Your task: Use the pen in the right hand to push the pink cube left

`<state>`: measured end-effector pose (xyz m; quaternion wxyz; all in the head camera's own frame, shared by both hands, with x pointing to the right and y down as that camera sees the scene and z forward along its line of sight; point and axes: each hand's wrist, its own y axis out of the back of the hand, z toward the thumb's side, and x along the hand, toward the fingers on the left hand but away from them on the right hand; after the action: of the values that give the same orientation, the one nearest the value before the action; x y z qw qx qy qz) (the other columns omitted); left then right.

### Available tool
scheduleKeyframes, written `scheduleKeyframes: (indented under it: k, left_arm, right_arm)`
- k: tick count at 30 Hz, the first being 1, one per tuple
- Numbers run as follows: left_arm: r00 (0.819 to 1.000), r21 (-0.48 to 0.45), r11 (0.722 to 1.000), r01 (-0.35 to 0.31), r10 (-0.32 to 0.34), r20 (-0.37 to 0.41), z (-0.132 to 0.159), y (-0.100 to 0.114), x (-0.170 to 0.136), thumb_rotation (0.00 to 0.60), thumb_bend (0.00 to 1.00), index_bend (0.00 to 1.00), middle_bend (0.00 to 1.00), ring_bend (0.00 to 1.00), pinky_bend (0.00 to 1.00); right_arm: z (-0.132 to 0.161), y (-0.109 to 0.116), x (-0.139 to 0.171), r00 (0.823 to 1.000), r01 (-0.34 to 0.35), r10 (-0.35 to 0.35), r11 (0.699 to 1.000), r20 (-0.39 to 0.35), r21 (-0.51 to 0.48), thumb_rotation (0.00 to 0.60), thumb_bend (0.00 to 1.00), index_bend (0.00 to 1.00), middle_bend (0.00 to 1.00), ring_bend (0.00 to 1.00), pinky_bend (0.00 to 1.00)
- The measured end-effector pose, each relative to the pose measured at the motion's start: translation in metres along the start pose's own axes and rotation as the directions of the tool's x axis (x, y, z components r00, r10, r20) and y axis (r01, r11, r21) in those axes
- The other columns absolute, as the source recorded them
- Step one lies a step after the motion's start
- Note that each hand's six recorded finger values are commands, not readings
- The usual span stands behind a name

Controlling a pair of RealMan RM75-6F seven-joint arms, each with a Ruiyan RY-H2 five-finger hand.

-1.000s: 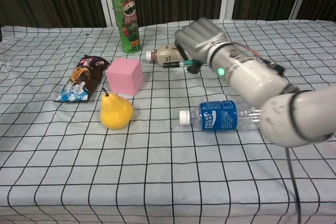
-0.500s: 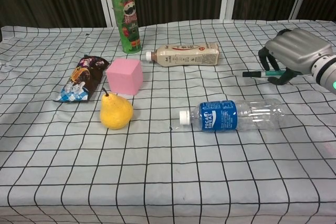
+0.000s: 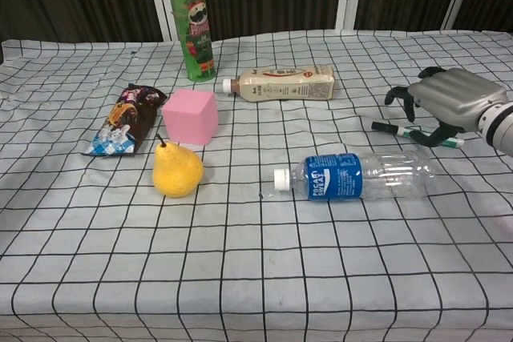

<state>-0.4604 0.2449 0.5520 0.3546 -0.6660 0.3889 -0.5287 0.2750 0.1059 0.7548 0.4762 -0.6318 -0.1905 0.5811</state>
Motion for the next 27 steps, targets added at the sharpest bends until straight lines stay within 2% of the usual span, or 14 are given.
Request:
scheduleKeyframes:
  k: [3,4,7,11,14,16,19,22,27]
  left_arm:
    - [1.000,-0.003,1.000,-0.014,0.014,-0.002,-0.001,0.003,-0.003,0.600,0.39,0.00,0.00,0.00,0.10]
    - [1.000,-0.004,1.000,-0.018,0.018,-0.004,-0.002,0.004,-0.004,0.600,0.39,0.00,0.00,0.00,0.10]
    - [1.000,-0.006,1.000,-0.022,0.022,-0.011,-0.004,0.005,-0.006,0.600,0.39,0.00,0.00,0.00,0.10]
    - [0.999,-0.003,0.999,-0.035,0.035,-0.015,-0.005,0.008,-0.009,0.600,0.39,0.00,0.00,0.00,0.10]
    - [0.999,0.007,0.999,-0.042,0.042,-0.013,-0.004,0.008,-0.011,0.600,0.39,0.00,0.00,0.00,0.10]
    - [0.999,0.015,0.999,-0.040,0.040,-0.011,-0.003,0.007,-0.012,0.600,0.39,0.00,0.00,0.00,0.10]
    - [0.999,0.032,0.999,-0.032,0.032,-0.008,-0.001,0.004,-0.012,0.600,0.39,0.00,0.00,0.00,0.10]
    - [1.000,0.050,0.999,-0.021,0.022,-0.007,0.002,0.000,-0.012,0.600,0.39,0.00,0.00,0.00,0.11]
    - [1.000,0.078,0.997,-0.013,0.013,-0.006,0.007,-0.005,-0.012,0.600,0.39,0.00,0.00,0.00,0.10]
  right_arm:
    - [-0.002,0.006,0.011,1.000,-0.003,0.003,0.999,-0.009,-0.036,0.600,0.53,0.02,0.28,0.22,0.13]
    - [-0.003,0.009,0.015,1.000,-0.003,0.002,0.999,-0.013,-0.048,0.600,0.52,0.00,0.23,0.19,0.12]
    - [-0.007,0.023,0.034,1.000,0.001,-0.003,0.996,-0.023,-0.089,0.600,0.47,0.00,0.14,0.08,0.06]
    - [-0.019,0.046,0.073,1.000,0.005,-0.007,0.990,-0.013,-0.139,0.600,0.45,0.01,0.10,0.00,0.00]
    - [-0.035,0.066,0.118,0.999,0.026,-0.018,0.984,0.045,-0.174,0.600,0.44,0.08,0.10,0.00,0.00]
    - [-0.045,0.079,0.151,0.992,0.075,-0.052,0.974,0.112,-0.216,0.600,0.44,0.09,0.10,0.00,0.00]
    - [-0.060,0.094,0.188,0.968,0.178,-0.119,0.946,0.220,-0.270,0.600,0.44,0.04,0.09,0.00,0.00]
    - [-0.075,0.091,0.215,0.945,0.237,-0.155,0.932,0.288,-0.275,0.600,0.43,0.03,0.07,0.00,0.00]
    - [-0.102,0.064,0.247,0.944,0.224,-0.157,0.951,0.291,-0.213,0.600,0.43,0.04,0.07,0.00,0.00]
